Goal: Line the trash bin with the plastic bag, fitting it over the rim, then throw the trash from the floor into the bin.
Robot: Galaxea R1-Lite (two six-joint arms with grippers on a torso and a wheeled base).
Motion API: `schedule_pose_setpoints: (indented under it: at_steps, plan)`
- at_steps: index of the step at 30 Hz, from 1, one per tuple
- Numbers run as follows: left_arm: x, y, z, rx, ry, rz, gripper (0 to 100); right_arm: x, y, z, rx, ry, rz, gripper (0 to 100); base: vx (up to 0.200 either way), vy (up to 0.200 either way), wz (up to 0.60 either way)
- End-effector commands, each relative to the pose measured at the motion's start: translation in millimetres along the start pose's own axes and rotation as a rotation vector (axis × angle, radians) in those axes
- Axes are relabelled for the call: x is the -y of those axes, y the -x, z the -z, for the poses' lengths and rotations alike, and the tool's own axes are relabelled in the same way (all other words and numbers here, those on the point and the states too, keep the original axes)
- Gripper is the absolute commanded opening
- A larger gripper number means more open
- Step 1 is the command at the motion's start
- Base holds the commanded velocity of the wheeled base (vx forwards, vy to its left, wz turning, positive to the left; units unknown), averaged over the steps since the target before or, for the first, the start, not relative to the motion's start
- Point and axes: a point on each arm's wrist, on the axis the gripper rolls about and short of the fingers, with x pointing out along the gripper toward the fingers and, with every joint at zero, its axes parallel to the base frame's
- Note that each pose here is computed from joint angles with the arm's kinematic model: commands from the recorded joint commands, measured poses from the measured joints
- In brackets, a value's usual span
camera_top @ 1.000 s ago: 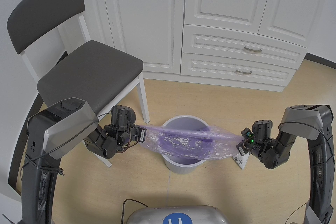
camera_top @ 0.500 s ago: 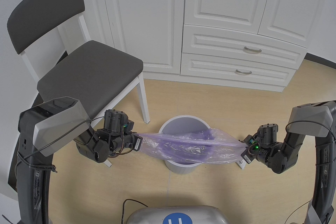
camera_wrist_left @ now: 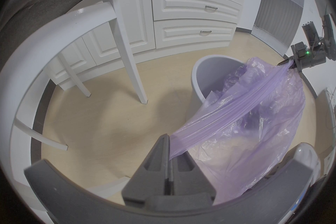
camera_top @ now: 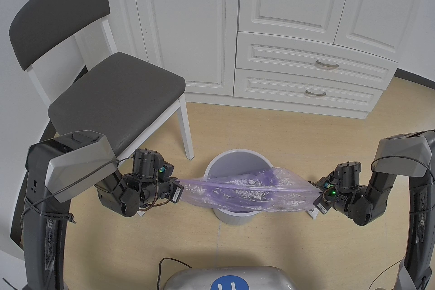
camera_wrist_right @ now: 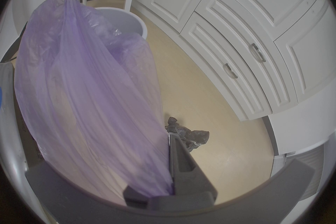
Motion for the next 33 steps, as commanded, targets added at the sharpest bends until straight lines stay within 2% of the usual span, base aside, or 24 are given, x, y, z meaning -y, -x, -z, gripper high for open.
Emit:
schedule_pose_setpoints:
  at_steps: [1,9,15,22,24,26,33]
  plan:
    - [2.2,-7.1,9.1,-0.015,0.0,0.001,0,-5.4,-3.0,4.1,-0.015,0.015,-0.015,0,0.0,0.0,0.0]
    - [11.4,-14.6,19.1,-0.034,-0.011,0.011,0,-11.8,-11.2,5.2,-0.023,0.022,-0.017,0,0.0,0.0,0.0]
    - [5.8,-8.2,13.1,-0.02,-0.013,0.007,0,2.6,-7.2,5.0,-0.016,0.0,0.011,0,0.0,0.0,0.0]
    - [1.8,-3.9,20.3,-0.044,-0.064,0.006,0,5.0,-1.4,5.5,-0.016,0.013,0.013,0,0.0,0.0,0.0]
    - [1.8,-3.9,20.3,-0.044,-0.064,0.006,0,5.0,-1.4,5.5,-0.016,0.013,0.013,0,0.0,0.0,0.0]
    - [-2.6,7.1,9.6,-0.02,-0.064,0.007,0,11.6,8.6,0.3,0.003,0.008,0.027,0,0.0,0.0,0.0]
    - [-1.9,10.3,12.5,-0.023,-0.066,0.029,0,11.7,11.3,0.9,0.001,0.01,0.025,0,0.0,0.0,0.0]
